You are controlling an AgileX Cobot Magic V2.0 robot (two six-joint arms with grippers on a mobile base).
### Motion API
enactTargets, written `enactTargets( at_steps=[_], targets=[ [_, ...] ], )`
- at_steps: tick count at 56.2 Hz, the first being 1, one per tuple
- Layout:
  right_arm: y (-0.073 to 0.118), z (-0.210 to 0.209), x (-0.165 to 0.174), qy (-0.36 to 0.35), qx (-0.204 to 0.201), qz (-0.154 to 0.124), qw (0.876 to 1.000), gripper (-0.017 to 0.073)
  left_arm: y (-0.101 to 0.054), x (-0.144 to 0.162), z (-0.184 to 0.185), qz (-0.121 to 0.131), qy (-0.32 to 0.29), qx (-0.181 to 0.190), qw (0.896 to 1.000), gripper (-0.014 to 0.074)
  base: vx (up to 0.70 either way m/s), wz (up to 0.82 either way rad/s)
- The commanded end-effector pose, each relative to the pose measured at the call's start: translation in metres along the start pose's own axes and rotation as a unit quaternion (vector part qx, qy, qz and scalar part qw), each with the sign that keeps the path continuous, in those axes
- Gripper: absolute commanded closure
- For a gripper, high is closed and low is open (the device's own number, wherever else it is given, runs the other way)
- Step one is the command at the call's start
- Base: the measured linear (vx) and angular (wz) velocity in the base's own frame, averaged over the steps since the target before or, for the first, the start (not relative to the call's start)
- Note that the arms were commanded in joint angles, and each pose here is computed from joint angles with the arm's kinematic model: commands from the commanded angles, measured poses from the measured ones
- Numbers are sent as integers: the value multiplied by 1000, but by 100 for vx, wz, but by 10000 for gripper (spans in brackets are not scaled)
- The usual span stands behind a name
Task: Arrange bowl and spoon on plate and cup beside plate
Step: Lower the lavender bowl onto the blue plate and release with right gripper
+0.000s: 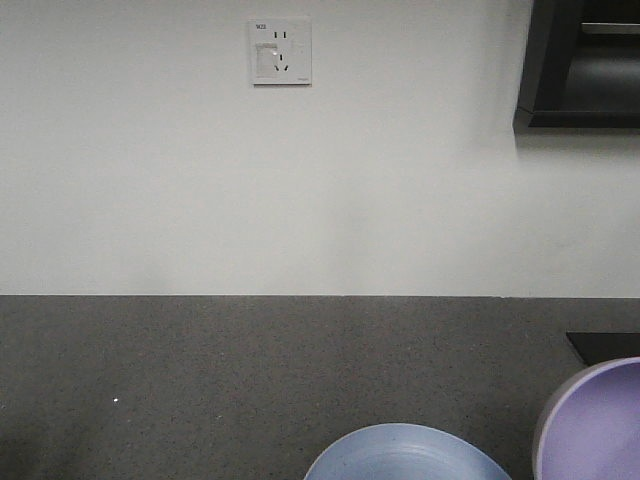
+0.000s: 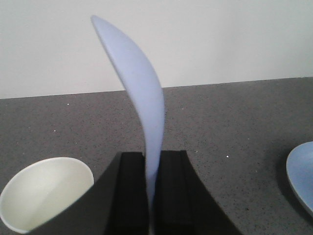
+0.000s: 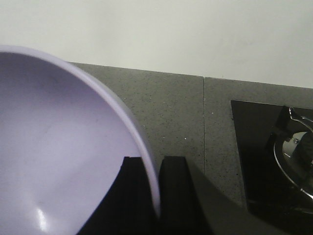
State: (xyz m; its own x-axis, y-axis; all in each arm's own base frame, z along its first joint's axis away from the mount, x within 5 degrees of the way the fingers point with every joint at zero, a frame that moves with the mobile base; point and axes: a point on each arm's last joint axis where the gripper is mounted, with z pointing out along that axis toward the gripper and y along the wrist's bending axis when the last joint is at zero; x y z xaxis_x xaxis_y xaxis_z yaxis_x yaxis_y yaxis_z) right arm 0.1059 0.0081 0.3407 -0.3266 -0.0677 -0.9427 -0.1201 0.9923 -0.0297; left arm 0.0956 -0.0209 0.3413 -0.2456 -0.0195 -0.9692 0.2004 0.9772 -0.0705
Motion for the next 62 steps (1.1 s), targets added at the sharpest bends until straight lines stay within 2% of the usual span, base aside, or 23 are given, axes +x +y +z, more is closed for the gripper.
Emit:
enactTargets(
  at_steps=[1, 32, 37, 43, 47, 51, 54, 62],
  targets=[
    [-3, -4, -16, -56, 15, 2, 998, 568, -2, -15, -3, -2, -53, 6, 999, 600, 0, 0],
    [-3, -4, -16, -59, 15, 3, 998, 568, -2, -15, -3, -2, -53, 6, 999, 600, 0, 0],
    [-2, -4, -17, -63, 10, 20, 998, 568, -2, -15, -3, -2, -53, 6, 999, 600, 0, 0],
    [0, 11, -13, -17, -16, 71, 997, 568, -2, -16, -3, -2, -55, 6, 998, 600, 0, 0],
    [3, 26, -8, 24, -35, 71, 997, 568, -2, -16, -3, -2, -54, 6, 998, 600, 0, 0],
    [8, 43, -3, 71, -59, 57, 994, 568, -2, -15, -3, -2, -53, 6, 999, 600, 0, 0],
    [12, 54, 0, 112, -79, 47, 989, 568, -2, -15, -3, -2, -53, 6, 999, 600, 0, 0],
    [23, 90, 2, 186, -115, 48, 975, 568, -2, -15, -3, -2, -52, 6, 999, 600, 0, 0]
  ],
)
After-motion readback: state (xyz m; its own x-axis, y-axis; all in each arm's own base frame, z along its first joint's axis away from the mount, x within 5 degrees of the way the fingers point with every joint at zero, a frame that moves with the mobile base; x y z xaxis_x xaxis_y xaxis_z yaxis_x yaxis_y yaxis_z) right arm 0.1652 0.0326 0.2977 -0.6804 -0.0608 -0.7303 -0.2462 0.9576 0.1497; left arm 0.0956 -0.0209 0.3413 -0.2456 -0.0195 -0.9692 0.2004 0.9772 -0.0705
